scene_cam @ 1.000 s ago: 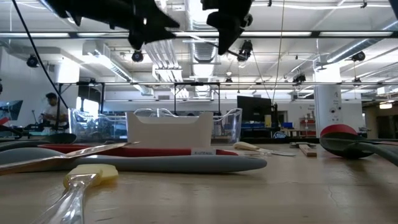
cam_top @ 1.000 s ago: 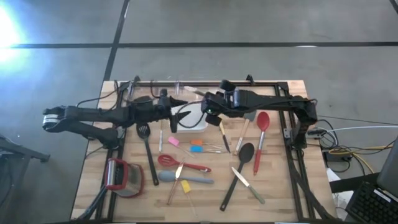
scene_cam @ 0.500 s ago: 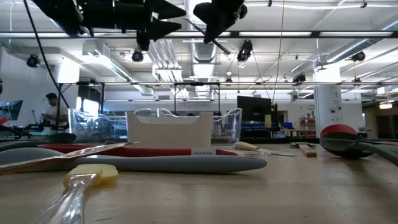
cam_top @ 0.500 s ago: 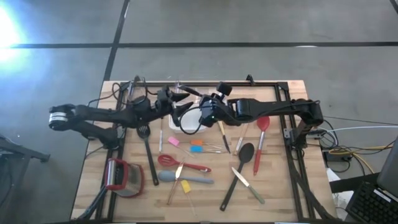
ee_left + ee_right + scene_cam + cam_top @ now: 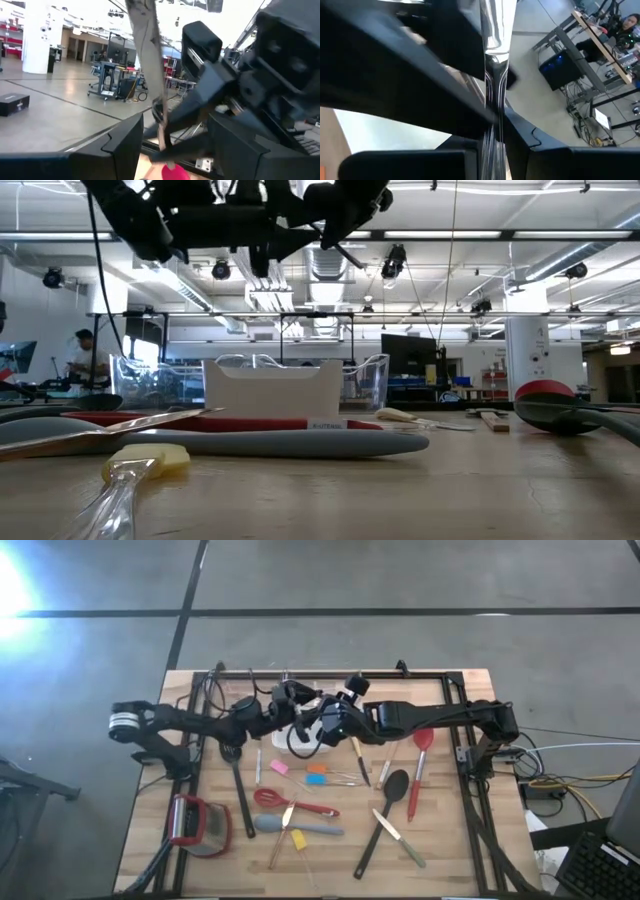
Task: Pick & Place Kitchen Items
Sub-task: Put the silver knife into the white bin
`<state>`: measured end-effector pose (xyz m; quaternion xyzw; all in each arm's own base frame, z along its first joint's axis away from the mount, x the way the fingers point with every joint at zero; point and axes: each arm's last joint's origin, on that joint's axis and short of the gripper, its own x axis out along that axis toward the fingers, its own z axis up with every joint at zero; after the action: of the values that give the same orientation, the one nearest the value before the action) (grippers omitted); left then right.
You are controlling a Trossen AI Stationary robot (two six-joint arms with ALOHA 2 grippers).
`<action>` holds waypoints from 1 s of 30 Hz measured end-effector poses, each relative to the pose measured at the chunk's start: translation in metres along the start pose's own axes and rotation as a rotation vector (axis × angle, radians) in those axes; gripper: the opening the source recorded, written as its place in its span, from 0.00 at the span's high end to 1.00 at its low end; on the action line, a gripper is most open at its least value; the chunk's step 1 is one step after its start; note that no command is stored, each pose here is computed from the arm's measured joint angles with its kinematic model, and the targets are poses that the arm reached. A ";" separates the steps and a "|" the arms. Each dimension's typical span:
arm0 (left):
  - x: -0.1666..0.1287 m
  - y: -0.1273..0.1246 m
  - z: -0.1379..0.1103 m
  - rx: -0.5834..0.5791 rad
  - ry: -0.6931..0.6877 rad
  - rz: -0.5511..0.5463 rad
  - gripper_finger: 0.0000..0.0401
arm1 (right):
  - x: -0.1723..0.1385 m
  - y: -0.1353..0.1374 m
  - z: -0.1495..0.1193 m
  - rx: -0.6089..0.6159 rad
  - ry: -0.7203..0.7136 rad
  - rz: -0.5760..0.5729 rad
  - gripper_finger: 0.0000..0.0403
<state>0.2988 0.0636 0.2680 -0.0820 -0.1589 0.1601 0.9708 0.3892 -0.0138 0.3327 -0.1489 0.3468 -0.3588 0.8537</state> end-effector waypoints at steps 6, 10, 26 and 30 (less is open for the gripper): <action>0.008 0.000 0.001 0.024 -0.006 0.004 0.45 | -0.004 0.004 -0.002 -0.023 0.012 0.007 0.90; 0.005 0.002 0.003 0.022 -0.008 0.007 0.54 | -0.004 0.003 -0.004 -0.024 0.024 0.006 0.90; 0.005 0.006 0.002 0.046 0.041 -0.043 0.92 | -0.004 0.003 -0.004 -0.008 0.023 0.005 0.90; 0.003 0.009 0.007 0.053 0.066 -0.072 0.92 | -0.006 0.003 -0.004 0.047 0.022 0.012 0.86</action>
<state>0.2964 0.0743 0.2739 -0.0555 -0.1251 0.1263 0.9825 0.3851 -0.0078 0.3317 -0.1225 0.3485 -0.3633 0.8553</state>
